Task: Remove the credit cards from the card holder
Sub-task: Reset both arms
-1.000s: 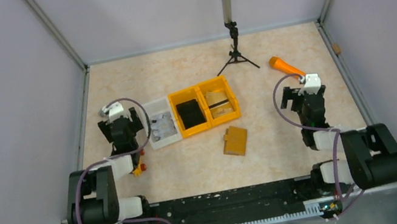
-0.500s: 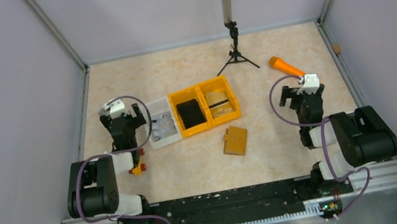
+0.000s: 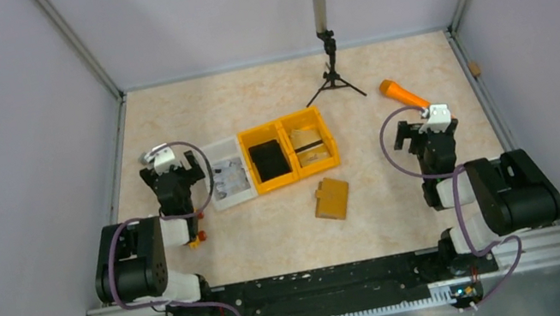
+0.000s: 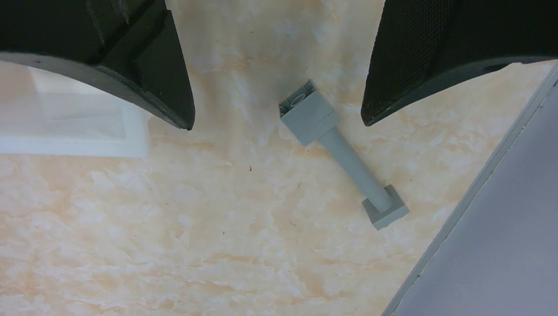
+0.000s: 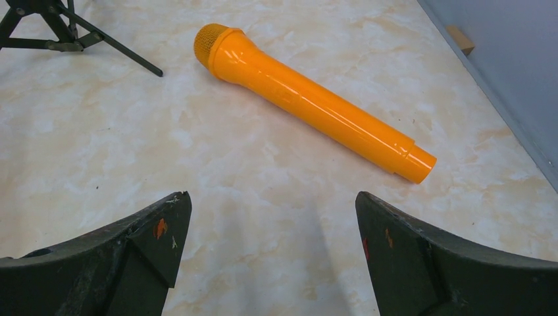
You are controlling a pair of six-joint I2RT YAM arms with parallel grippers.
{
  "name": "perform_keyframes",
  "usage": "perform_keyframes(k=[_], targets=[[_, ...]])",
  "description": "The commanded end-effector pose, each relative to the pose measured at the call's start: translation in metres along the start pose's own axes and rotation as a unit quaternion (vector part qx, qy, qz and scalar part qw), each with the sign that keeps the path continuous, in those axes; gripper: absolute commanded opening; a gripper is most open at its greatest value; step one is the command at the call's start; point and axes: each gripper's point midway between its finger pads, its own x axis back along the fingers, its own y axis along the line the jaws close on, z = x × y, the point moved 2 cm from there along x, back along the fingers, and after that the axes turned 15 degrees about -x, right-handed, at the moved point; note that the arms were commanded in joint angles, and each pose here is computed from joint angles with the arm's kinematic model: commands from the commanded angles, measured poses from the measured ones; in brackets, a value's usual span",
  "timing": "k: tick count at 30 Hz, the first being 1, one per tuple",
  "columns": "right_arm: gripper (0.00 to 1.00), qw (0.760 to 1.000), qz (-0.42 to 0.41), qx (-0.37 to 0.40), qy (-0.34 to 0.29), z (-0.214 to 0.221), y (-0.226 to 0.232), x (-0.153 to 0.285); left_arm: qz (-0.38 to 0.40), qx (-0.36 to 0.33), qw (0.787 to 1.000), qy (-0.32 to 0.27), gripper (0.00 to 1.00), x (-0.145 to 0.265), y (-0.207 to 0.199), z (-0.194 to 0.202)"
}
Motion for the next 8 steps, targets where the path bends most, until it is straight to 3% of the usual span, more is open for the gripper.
perform_keyframes(k=[1,8], targets=[[0.98,0.999,-0.007,-0.007,-0.037,-0.0178,0.0041,-0.0046,-0.001,0.004,1.0,-0.024,0.99,-0.0019,0.001,-0.0118],[0.98,0.999,-0.007,-0.007,-0.037,-0.0178,0.0037,-0.0047,0.007,0.006,1.0,-0.023,0.99,-0.0032,0.0008,-0.0116]])
